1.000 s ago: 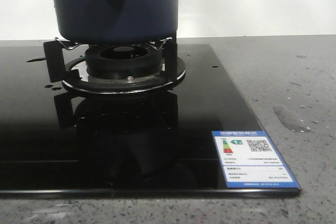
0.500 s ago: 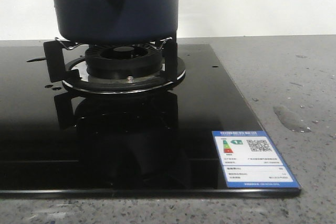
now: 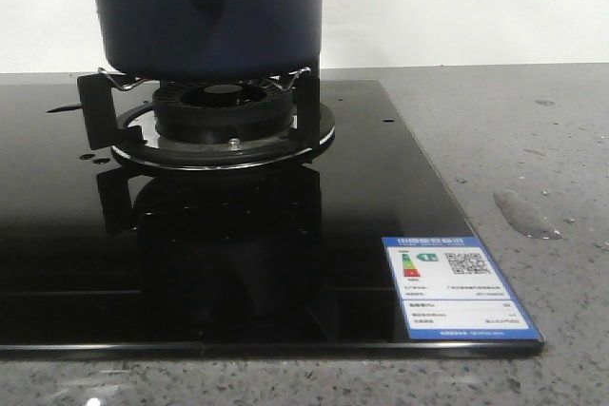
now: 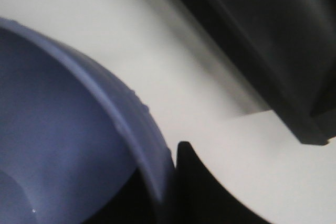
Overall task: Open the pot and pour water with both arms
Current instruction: 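Lift the bowl with the right gripper and tilt it over the pot, then lower the empty bowl back onto the counter with the right gripper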
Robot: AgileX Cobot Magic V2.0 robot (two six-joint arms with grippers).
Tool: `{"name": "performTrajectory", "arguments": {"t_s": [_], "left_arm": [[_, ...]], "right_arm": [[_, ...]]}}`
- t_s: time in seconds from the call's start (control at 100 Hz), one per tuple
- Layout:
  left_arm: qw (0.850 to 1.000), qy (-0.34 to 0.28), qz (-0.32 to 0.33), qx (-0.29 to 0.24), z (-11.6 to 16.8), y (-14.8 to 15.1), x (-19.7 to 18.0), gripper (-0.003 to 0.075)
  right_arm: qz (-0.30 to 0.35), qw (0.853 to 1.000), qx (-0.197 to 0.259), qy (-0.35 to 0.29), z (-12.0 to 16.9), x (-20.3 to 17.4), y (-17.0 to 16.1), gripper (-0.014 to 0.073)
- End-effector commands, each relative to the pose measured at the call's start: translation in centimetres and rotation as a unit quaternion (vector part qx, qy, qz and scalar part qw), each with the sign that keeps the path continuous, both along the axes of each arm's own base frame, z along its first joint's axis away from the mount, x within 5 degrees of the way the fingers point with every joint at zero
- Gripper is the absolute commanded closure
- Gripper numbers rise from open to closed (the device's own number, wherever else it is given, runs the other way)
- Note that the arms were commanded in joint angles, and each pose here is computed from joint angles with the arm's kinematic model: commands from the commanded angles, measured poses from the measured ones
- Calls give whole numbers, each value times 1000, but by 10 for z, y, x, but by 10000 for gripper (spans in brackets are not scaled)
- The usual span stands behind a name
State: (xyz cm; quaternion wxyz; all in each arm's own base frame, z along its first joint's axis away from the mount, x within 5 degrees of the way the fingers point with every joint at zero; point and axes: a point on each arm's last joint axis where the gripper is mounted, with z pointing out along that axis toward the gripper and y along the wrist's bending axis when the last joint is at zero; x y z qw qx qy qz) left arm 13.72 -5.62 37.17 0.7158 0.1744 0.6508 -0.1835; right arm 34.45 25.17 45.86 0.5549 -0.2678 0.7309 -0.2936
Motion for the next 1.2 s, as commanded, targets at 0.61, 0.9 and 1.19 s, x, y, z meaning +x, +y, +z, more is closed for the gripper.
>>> {"name": "performTrajectory", "arguments": {"t_s": [0.61, 0.9, 1.19], "left_arm": [[999, -14, -34, -34, 14, -6, -7, 353], [999, -13, -40, -33, 13, -8, -7, 353], [998, -2, -59, -26, 14, -17, 3, 353]], "right_arm": [[-3, 977, -87, -197, 66, -41, 2, 636], [-39, 996, 84, -19, 31, -28, -14, 637], [-64, 958, 255, 110, 43, -24, -79, 637]]}}
